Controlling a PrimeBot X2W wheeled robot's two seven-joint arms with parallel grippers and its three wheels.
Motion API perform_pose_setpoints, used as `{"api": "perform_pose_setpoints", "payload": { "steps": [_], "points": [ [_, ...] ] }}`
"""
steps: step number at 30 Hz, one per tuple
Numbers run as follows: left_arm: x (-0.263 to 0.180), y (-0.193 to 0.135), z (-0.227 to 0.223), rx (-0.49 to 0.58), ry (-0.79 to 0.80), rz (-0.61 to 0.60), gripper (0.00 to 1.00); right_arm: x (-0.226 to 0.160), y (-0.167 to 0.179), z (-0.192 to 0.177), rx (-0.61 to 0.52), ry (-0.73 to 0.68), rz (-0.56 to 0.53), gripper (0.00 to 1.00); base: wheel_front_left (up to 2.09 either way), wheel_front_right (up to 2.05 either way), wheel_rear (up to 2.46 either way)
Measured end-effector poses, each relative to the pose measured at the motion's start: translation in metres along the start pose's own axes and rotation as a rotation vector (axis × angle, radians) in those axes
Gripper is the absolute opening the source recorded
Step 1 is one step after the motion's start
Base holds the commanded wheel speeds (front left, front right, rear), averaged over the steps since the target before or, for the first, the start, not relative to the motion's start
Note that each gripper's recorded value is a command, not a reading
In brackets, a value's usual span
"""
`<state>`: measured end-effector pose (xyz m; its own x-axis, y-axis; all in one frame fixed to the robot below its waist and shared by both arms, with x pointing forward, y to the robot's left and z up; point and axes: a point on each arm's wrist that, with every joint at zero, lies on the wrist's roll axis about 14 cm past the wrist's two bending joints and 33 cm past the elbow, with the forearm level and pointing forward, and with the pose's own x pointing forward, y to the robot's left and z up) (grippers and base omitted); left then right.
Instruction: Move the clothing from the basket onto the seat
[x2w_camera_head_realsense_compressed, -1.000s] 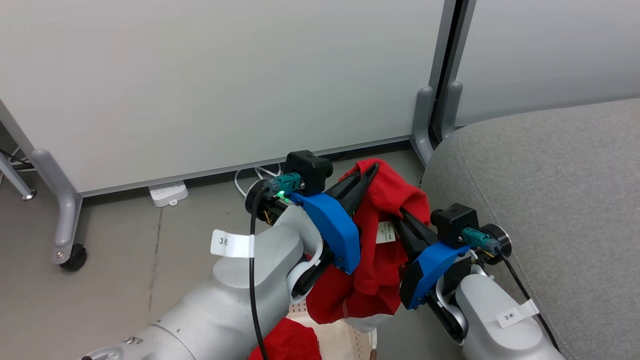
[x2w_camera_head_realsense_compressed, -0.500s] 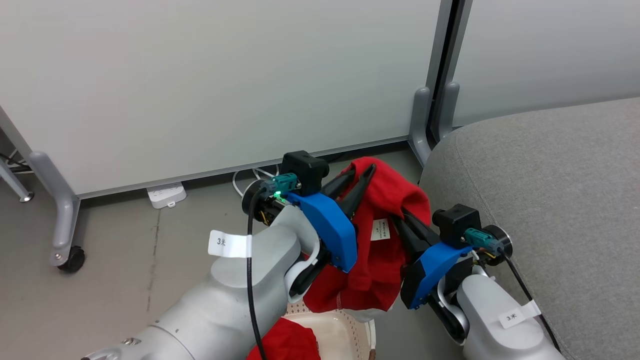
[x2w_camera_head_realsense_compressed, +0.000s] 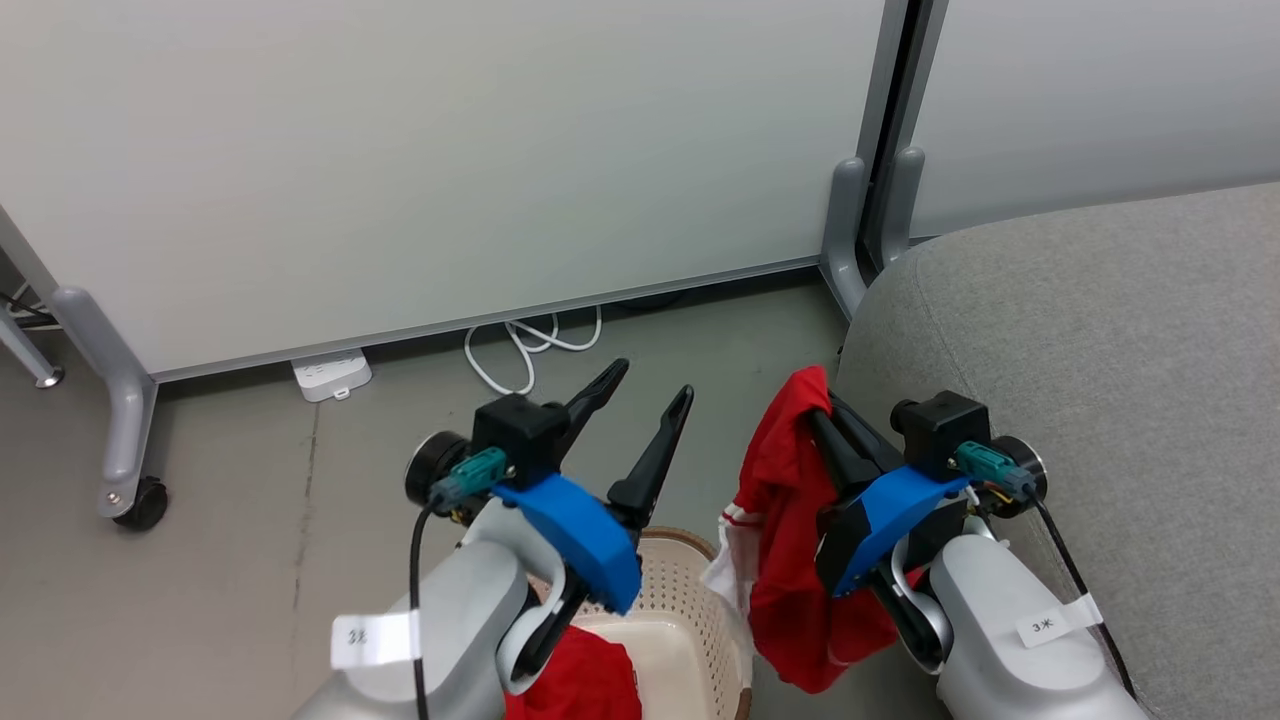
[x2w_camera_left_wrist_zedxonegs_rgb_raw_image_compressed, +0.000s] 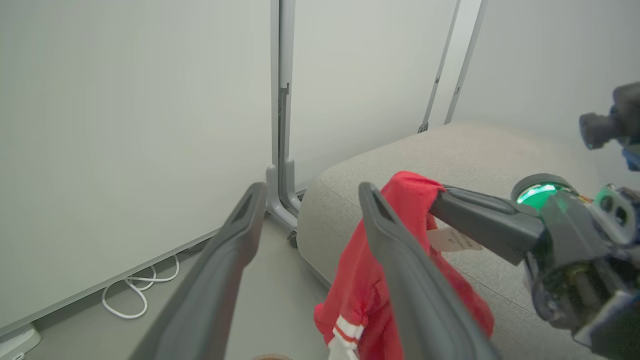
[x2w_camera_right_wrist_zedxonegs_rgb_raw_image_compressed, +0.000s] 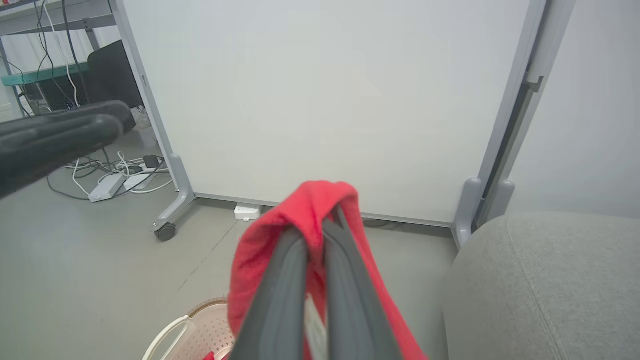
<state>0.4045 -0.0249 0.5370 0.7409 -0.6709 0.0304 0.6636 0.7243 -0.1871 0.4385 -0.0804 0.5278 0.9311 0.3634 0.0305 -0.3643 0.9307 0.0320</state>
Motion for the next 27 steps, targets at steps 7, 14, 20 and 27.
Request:
{"api": "perform_pose_setpoints", "payload": {
  "steps": [7, 14, 20, 27],
  "points": [
    [-0.035, 0.021, -0.02, -0.001, -0.008, 0.084, 1.0, -0.002, -0.006, 0.002, 0.006, -0.013, -0.02, 0.0, 0.0, 0.0, 0.0],
    [-0.062, 0.036, -0.031, 0.001, -0.01, 0.163, 1.0, -0.003, -0.009, 0.002, 0.013, -0.019, -0.032, 0.0, 0.0, 0.0, 0.0],
    [-0.073, 0.042, -0.037, -0.004, -0.011, 0.205, 1.0, -0.005, -0.009, 0.0, 0.018, -0.017, -0.036, 0.0, 0.0, 0.0, 0.0],
    [-0.076, 0.042, -0.042, -0.012, -0.006, 0.219, 1.0, -0.007, -0.011, -0.001, 0.019, -0.015, -0.043, 0.0, 0.0, 0.0, 0.0]
  ]
}}
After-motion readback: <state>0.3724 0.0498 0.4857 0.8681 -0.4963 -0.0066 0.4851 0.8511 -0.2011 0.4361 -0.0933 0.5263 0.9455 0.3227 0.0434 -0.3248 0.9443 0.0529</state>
